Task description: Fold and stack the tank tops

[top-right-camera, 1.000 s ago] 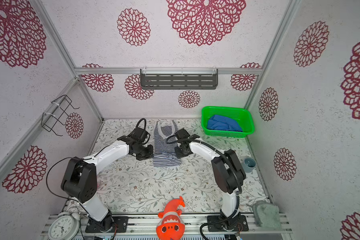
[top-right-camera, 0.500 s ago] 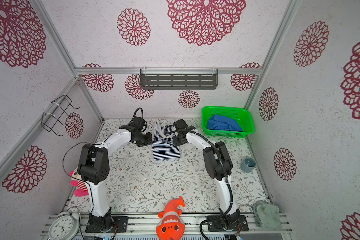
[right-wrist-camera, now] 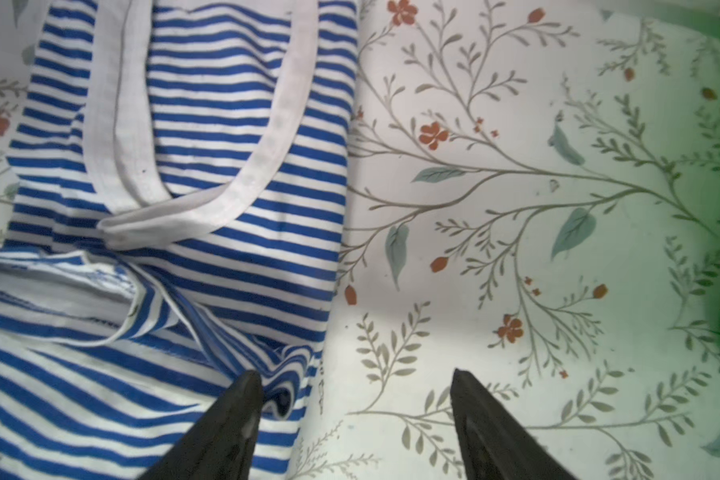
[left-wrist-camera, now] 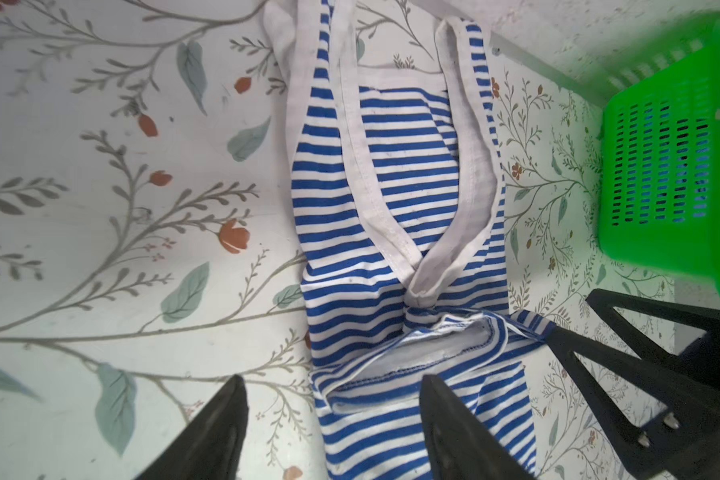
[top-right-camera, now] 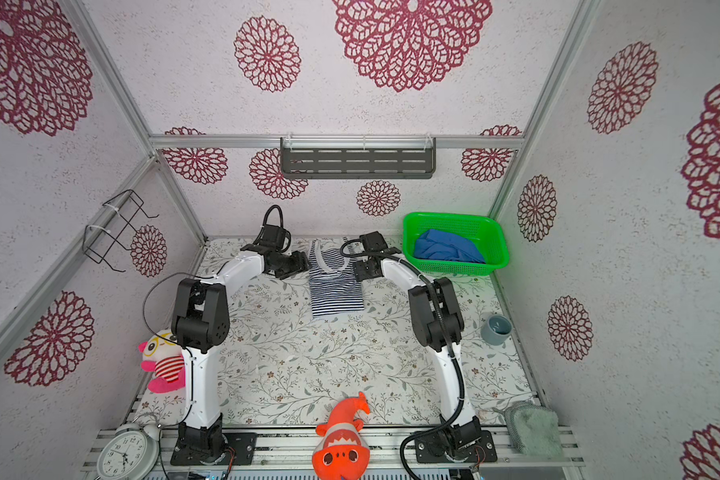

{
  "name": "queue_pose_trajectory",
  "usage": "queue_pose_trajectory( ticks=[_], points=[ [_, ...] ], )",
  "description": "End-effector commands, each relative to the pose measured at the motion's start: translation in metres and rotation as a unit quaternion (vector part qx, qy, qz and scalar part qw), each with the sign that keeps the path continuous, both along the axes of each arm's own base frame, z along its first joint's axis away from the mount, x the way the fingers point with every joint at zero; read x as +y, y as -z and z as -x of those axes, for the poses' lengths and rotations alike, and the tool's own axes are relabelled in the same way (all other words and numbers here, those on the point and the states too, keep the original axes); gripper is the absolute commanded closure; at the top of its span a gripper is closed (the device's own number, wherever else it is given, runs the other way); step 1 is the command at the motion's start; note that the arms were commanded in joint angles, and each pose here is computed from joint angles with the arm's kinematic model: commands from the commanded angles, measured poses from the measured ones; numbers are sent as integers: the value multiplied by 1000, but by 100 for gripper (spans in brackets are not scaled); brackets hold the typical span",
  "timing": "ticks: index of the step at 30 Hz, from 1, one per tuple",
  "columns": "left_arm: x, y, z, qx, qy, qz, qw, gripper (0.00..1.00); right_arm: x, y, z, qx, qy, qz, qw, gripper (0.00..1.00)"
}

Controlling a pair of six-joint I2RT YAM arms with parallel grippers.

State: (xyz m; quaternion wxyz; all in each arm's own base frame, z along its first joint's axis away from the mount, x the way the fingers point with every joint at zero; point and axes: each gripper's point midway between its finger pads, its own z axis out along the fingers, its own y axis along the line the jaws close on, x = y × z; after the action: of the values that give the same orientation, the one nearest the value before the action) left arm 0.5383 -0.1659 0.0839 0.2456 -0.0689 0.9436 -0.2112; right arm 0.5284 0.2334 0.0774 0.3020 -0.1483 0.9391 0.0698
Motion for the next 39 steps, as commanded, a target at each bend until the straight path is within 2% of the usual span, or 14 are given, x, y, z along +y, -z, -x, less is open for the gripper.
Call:
queue_pose_trajectory(
  ticks=[1, 4, 7, 9, 15, 18, 23, 27, 31, 34, 36, 39],
  points=[
    [8, -34, 10, -31, -14, 0, 999, 37, -6, -50, 4, -46, 19, -34, 998, 26],
    [-5, -18, 37, -2, -16, 17, 1000, 47, -7, -43, 25, -26, 29, -64, 997, 34],
    [-26, -4, 59, 19, -7, 29, 999, 56, 2, -36, 45, -13, 33, -113, 993, 47],
    [-42, 3, 67, 27, 3, 35, 999, 56, 10, -29, 58, -2, 29, -138, 990, 55],
    [-74, 27, 69, 53, 32, 32, 998, 57, 24, -1, 69, 22, 30, -138, 990, 63],
    [-77, 41, 77, 76, 46, 19, 996, 58, 30, 11, 79, 34, 29, -135, 990, 68],
    [-69, 64, 113, 126, 79, 2, 989, 59, 26, 31, 113, 64, 32, -115, 991, 72],
    [-63, 73, 154, 173, 106, 19, 979, 59, 25, 42, 156, 103, 22, -98, 990, 75],
    [-53, 75, 205, 224, 116, 33, 967, 60, 27, 46, 210, 146, 15, -98, 984, 77],
    [-35, 51, 238, 232, 117, 21, 966, 60, 21, 35, 240, 167, 18, -109, 980, 77],
    [-20, 34, 250, 226, 107, 8, 968, 59, 10, 20, 245, 156, 26, -101, 982, 76],
    [-9, 12, 242, 197, 87, 4, 977, 57, -10, 2, 228, 127, 42, -71, 988, 70]
  ],
)
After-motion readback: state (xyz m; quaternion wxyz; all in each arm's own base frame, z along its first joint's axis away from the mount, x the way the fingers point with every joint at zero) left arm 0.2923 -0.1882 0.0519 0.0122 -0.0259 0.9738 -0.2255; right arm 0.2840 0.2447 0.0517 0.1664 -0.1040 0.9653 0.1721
